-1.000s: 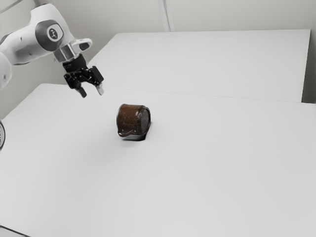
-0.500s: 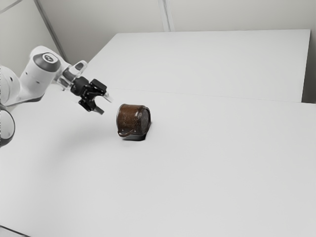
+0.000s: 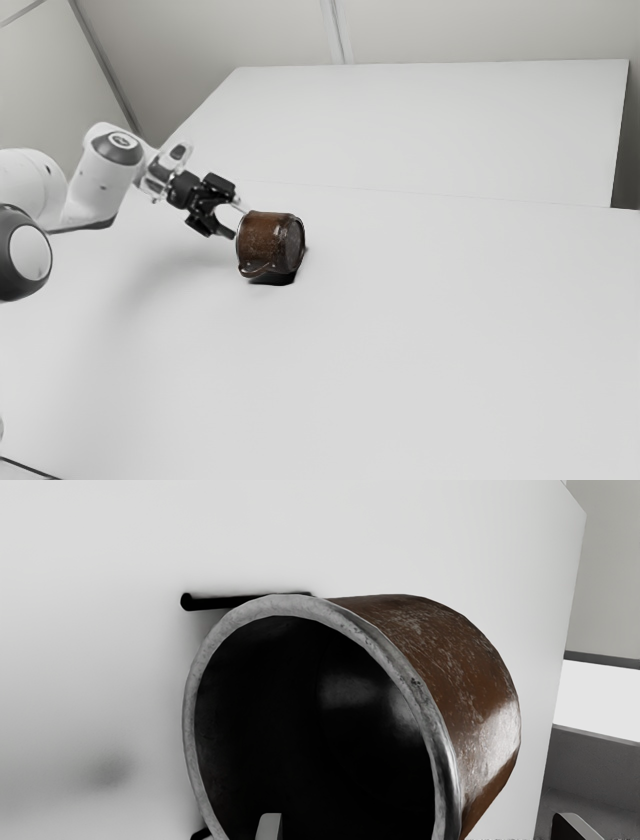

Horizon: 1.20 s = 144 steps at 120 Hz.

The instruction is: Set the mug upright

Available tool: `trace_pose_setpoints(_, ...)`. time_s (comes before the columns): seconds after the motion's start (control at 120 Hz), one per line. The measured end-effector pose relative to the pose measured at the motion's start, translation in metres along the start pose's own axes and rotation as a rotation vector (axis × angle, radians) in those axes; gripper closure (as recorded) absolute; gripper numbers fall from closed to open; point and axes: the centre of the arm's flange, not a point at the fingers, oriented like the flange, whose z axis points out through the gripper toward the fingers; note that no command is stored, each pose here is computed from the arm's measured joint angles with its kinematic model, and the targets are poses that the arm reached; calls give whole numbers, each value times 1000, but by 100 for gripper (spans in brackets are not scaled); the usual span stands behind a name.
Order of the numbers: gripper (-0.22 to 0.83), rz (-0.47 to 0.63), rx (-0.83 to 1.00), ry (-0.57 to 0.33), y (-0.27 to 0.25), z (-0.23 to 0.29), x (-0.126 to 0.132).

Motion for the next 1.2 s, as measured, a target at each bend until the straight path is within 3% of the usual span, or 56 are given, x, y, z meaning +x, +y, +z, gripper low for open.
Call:
trace_pose_setpoints(0.392, 4, 6, -96, -9, 15, 29, -3)
trace_pose_setpoints(0.475, 14, 12, -101, -6, 18, 27, -3)
trace_pose_setpoints(0.658, 51, 30, -102, -1, 26, 24, -3)
trace_pose_setpoints(0.758, 63, 44, -98, -1, 33, 26, -2)
trace_pose_setpoints(0.925, 73, 69, -91, -1, 45, 30, 2)
trace_pose_setpoints(1.2, 77, 110, -59, 16, 74, 18, -1)
